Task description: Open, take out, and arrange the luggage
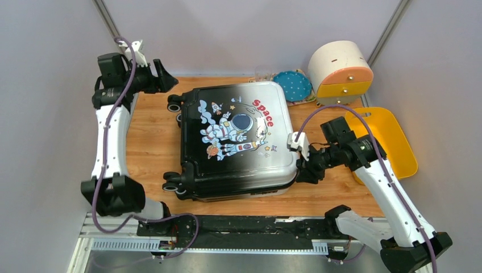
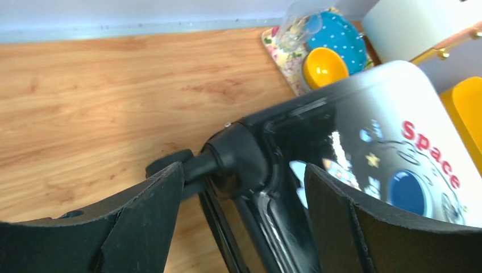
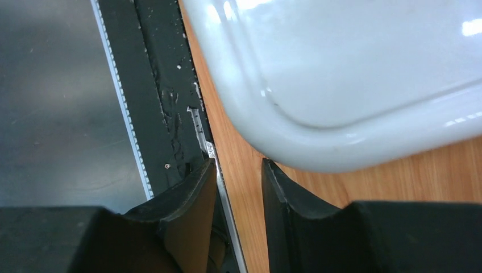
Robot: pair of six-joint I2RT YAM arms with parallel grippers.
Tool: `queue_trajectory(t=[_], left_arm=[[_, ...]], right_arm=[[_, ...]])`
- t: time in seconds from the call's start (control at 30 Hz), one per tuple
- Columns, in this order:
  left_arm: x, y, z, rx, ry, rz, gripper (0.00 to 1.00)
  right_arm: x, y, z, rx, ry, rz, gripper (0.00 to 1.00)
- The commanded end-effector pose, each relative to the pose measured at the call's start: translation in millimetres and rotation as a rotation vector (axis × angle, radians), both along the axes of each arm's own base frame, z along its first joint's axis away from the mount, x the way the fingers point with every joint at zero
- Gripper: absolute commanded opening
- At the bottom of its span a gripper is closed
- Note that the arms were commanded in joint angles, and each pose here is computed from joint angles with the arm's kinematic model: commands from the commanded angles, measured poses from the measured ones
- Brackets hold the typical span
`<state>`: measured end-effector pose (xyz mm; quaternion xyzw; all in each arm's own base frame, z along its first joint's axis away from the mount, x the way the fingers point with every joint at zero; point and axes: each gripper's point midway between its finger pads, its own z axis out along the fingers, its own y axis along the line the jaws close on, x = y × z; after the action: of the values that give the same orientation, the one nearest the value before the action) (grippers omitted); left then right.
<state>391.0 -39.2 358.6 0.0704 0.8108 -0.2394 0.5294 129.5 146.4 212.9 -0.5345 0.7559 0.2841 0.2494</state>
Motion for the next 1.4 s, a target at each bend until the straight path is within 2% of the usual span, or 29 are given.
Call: queue_trajectory(t=[0.0, 0.2, 0.37, 0.47, 0.63, 0.8, 0.87, 0.9, 1.0, 1.2, 1.23, 1.33, 1.37], left_arm=[[51.8, 9.2, -34.2, -0.060, 0.051, 0.032, 0.85], [80.6, 3.4, -65.2, -0.108, 0.069, -0.028, 0.86], [74.5, -11.4, -101.1, -0.151, 0.168, -0.130, 0.85], [50.2, -28.3, -122.5, -0.208, 0.252, -0.244, 0.85], [4.4, -48.1, -129.0, -0.253, 0.258, -0.405, 0.84], [-50.0, -52.5, -125.0, -0.243, 0.273, -0.494, 0.75], [-67.6, -44.2, -133.0, -0.286, 0.292, -0.456, 0.70], [-77.6, -41.2, -125.3, -0.277, 0.257, -0.437, 0.64], [-104.2, -29.1, -129.9, -0.272, 0.247, -0.380, 0.58], [-157.4, -18.9, -139.4, -0.301, 0.278, -0.265, 0.55], [-162.7, -18.3, -143.1, -0.300, 0.287, -0.248, 0.55], [-173.3, -12.3, -149.8, -0.302, 0.319, -0.159, 0.58], [-172.7, -9.2, -151.6, -0.307, 0.338, -0.115, 0.58]], right_arm=[[-28.9, -11.0, -9.9, -0.094, 0.027, 0.052, 0.40], [-22.3, -1.5, -16.5, -0.117, 0.036, 0.053, 0.41], [-0.5, 6.7, -28.4, -0.148, -0.027, 0.010, 0.41], [14.4, 7.6, -33.5, -0.160, -0.067, -0.046, 0.40], [41.3, -1.1, -34.8, -0.206, -0.154, -0.176, 0.38], [67.2, -10.8, -31.1, -0.249, -0.227, -0.315, 0.36], [77.2, -7.2, -27.9, -0.230, -0.252, -0.343, 0.35], [79.9, -3.2, -28.2, -0.221, -0.249, -0.342, 0.35], [98.4, 7.7, -22.2, -0.183, -0.284, -0.371, 0.33], [166.5, 50.7, -0.2, -0.088, -0.342, -0.455, 0.32], [182.0, 62.2, -4.8, -0.076, -0.333, -0.463, 0.32], [216.4, 95.2, 24.1, 0.035, -0.339, -0.501, 0.31], [230.3, 106.8, 9.3, 0.021, -0.303, -0.504, 0.30]])
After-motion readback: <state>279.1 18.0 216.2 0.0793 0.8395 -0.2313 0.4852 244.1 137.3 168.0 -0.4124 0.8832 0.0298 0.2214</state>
